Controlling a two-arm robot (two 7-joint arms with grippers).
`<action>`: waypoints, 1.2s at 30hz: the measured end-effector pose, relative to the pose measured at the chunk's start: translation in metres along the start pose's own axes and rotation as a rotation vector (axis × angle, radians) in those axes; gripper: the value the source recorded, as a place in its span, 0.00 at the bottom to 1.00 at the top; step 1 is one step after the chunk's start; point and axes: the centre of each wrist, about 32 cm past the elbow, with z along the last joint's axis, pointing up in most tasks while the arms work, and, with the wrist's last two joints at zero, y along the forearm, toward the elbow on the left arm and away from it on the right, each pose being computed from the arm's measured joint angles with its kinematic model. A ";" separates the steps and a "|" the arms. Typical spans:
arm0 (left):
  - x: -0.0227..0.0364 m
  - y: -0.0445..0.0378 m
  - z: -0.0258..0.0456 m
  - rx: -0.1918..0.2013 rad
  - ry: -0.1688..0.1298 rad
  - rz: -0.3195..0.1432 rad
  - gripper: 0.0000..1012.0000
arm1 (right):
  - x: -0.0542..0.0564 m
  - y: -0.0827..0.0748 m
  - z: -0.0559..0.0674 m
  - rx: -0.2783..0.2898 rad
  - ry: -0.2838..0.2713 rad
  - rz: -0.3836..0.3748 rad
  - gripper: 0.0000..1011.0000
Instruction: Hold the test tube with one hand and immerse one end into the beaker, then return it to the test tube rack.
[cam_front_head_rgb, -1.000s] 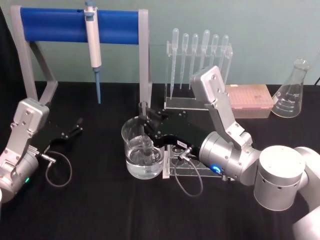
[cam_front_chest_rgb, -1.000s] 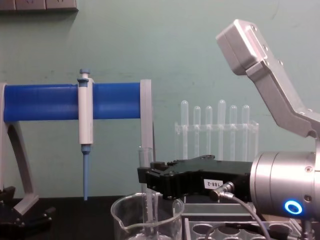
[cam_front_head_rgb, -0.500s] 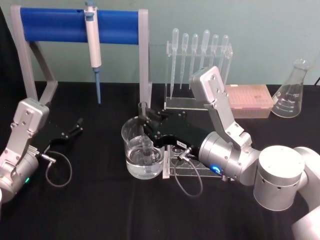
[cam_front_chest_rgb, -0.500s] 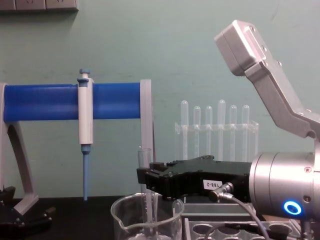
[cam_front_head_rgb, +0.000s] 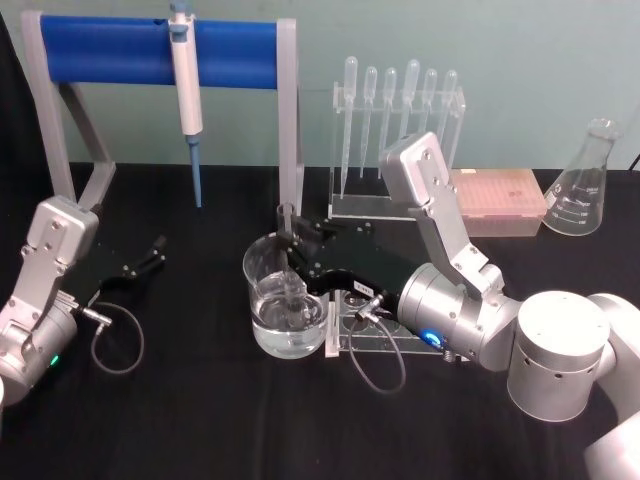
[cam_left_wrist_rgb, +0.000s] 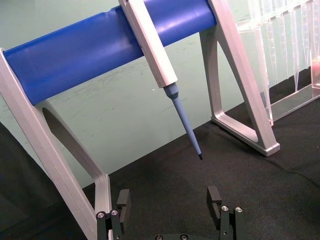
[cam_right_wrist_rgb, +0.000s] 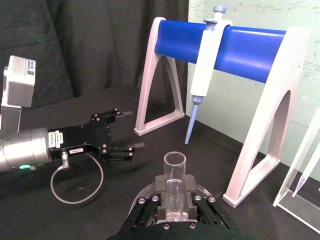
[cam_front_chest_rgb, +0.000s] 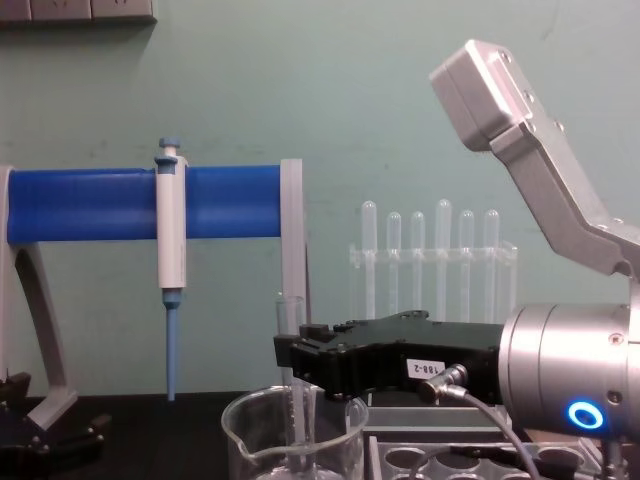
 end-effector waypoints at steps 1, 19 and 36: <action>0.0000 0.0000 0.0000 0.000 0.000 0.000 0.99 | 0.000 0.000 0.000 0.000 0.000 0.000 0.22; 0.0000 0.0000 0.0000 0.000 0.000 0.000 0.99 | 0.000 0.000 0.000 0.000 0.001 0.000 0.22; 0.0000 0.0000 0.0000 0.000 0.000 0.000 0.99 | 0.000 0.000 0.000 0.000 0.001 0.000 0.22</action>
